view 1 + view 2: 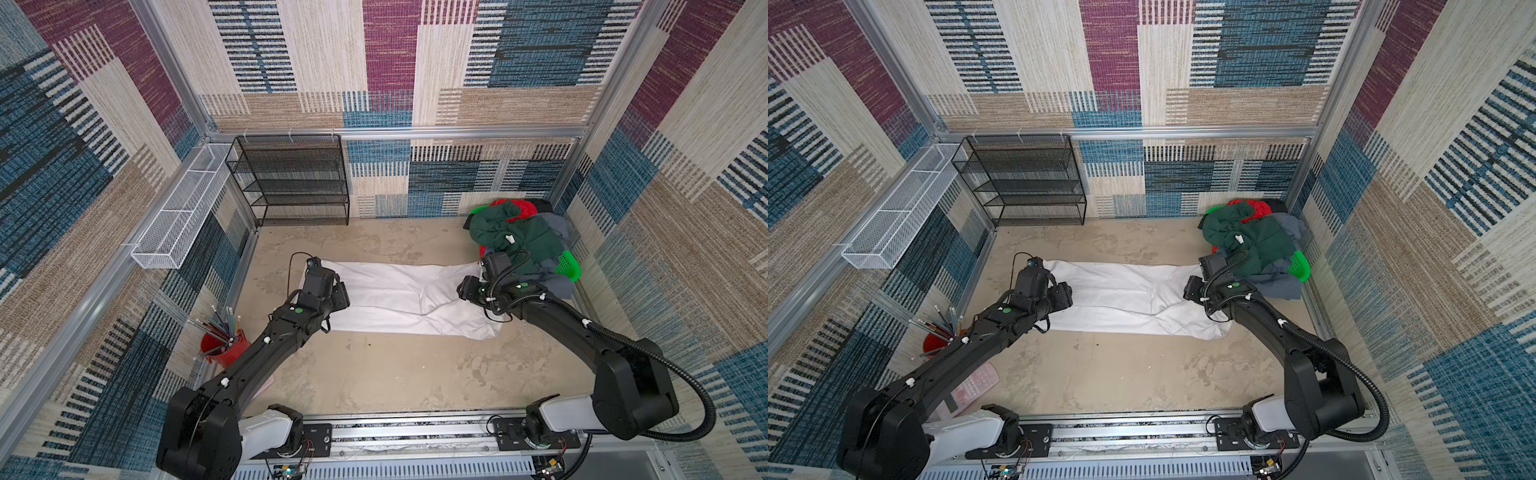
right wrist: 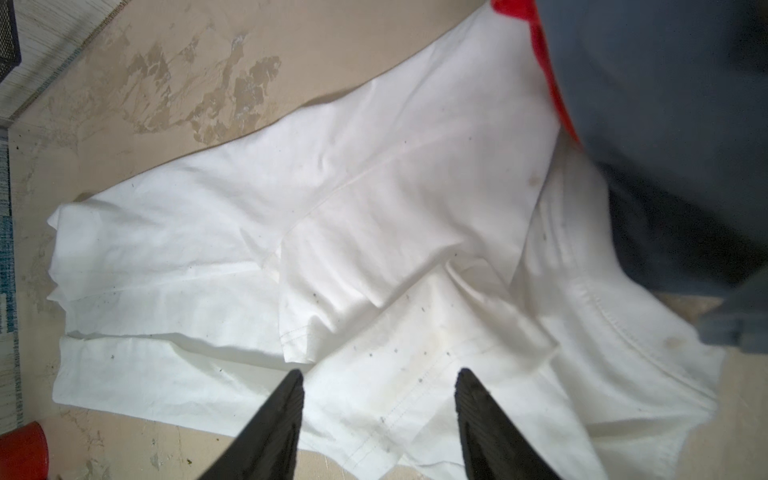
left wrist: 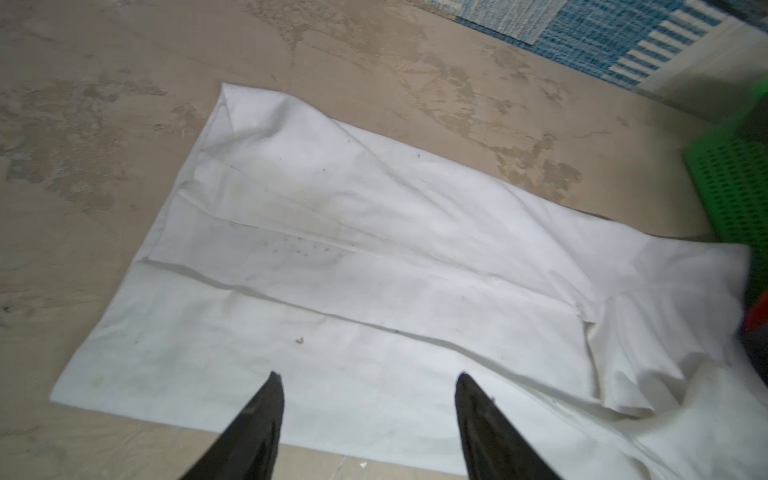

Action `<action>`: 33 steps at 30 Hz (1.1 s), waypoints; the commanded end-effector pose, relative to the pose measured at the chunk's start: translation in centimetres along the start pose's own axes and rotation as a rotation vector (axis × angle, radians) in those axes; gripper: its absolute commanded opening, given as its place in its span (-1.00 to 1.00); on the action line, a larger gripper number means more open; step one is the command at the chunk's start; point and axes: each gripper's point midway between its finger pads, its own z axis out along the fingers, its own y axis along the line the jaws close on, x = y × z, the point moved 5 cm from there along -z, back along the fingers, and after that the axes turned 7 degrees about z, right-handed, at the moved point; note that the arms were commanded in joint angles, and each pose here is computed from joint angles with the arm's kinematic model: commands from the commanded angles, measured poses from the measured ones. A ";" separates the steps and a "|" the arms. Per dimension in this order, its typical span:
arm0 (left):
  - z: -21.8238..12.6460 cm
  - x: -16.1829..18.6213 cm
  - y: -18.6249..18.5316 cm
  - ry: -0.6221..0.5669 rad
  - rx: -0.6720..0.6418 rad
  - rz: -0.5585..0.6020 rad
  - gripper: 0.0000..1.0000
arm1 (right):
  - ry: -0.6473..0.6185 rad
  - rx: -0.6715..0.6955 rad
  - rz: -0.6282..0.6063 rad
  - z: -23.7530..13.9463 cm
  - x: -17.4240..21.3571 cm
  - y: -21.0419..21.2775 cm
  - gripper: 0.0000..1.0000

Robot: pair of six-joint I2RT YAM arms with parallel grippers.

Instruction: Fold and stack the t-shirts

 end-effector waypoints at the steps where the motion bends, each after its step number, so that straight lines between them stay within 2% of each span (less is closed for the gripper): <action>1: -0.7 0.0 -2.9 -0.032 0.131 0.015 0.33 | -0.016 -0.047 -0.018 -0.3 -0.8 0.6 0.37; 4: -0.9 0.6 -6.3 -0.029 0.229 0.058 0.32 | -0.017 -0.045 -0.013 -0.5 -1.1 0.0 0.50; 10: 0.1 2.7 -13.8 0.040 0.352 0.195 0.25 | -0.046 -0.035 0.014 -2.1 -0.7 -2.0 0.55; 18: 2.4 5.8 -22.0 0.150 0.488 0.305 0.20 | -0.053 -0.046 0.096 -4.8 2.9 -5.1 0.60; 26: 4.3 8.9 -25.6 0.252 0.545 0.332 0.13 | 0.015 -0.032 0.144 -3.8 6.8 -8.2 0.54; 33: 4.1 10.8 -26.8 0.301 0.545 0.352 0.07 | 0.024 -0.035 0.144 -3.3 7.5 -9.0 0.50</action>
